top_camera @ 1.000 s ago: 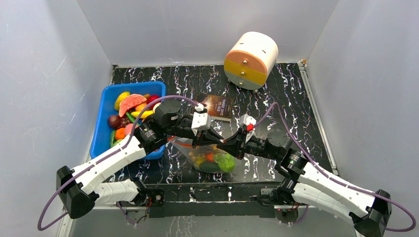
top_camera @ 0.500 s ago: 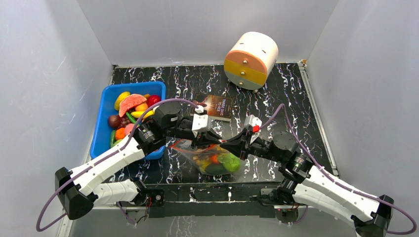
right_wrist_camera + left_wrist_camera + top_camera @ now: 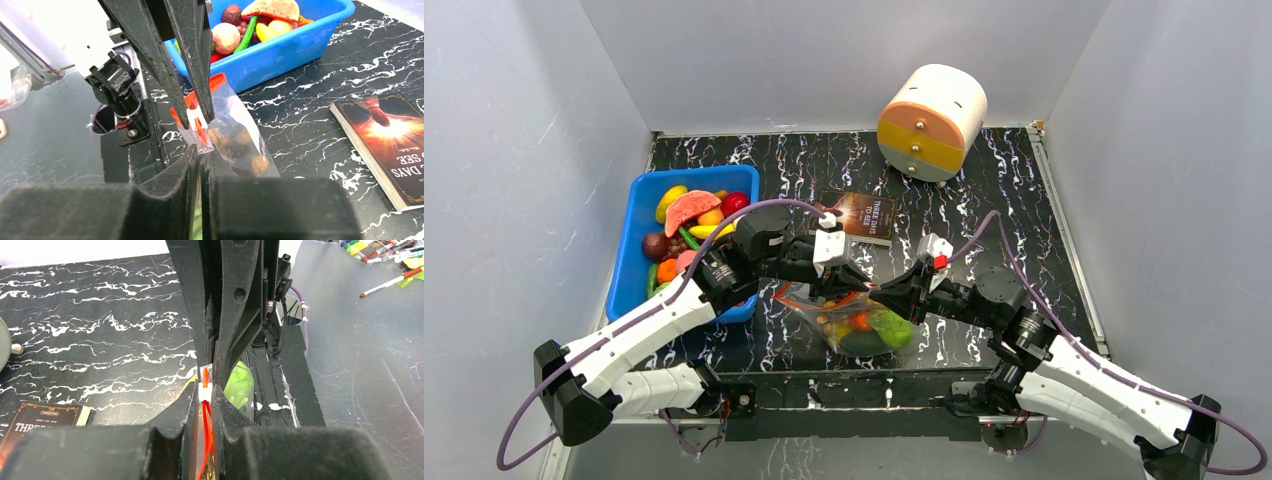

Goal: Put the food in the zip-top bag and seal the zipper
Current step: Zip the zipper food storage bag.

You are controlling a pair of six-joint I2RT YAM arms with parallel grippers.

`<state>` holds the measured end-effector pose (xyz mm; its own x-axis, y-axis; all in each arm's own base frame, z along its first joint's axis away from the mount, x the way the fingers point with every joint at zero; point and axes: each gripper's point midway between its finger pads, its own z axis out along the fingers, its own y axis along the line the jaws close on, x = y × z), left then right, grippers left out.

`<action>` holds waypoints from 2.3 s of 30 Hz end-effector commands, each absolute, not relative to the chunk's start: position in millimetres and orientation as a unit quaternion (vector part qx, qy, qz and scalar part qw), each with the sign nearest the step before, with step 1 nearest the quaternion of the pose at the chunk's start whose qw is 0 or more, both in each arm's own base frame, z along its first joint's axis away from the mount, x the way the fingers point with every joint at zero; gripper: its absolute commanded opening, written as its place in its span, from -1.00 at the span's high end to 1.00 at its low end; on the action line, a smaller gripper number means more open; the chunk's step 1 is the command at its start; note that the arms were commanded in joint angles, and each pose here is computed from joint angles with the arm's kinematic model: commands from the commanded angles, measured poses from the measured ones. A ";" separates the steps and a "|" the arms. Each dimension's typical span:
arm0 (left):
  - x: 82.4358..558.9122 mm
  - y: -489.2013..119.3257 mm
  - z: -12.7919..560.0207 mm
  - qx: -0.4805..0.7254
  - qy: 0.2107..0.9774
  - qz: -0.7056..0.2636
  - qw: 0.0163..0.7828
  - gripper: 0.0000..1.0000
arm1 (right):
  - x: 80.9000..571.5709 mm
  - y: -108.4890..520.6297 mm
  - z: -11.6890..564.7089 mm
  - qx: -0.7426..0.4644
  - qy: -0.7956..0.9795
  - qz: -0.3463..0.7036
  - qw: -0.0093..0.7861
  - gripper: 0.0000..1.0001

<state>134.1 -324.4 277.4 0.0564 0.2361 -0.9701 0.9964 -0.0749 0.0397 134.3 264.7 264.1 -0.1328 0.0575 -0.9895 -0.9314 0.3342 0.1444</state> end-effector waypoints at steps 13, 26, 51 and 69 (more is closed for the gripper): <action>122.7 -326.5 300.4 0.588 0.500 -0.472 0.426 1.00 | 148.6 276.7 309.8 -0.381 0.566 0.433 0.589 1.00; 133.5 -316.1 281.1 0.588 0.542 -0.427 0.422 1.00 | 135.4 265.4 316.8 -0.359 0.542 0.460 0.605 1.00; 142.6 -300.0 268.8 0.577 0.587 -0.381 0.421 1.00 | 134.8 254.2 323.2 -0.340 0.542 0.455 0.620 1.00; 132.8 -297.7 270.6 0.576 0.576 -0.398 0.422 1.00 | 129.6 264.6 311.2 -0.361 0.557 0.468 0.584 0.73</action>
<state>139.5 -300.7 267.4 0.0215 0.3469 -0.9376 0.9987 0.0352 0.0360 132.6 258.0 281.0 -0.1020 0.0759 -0.9919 -0.9299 0.3468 0.1221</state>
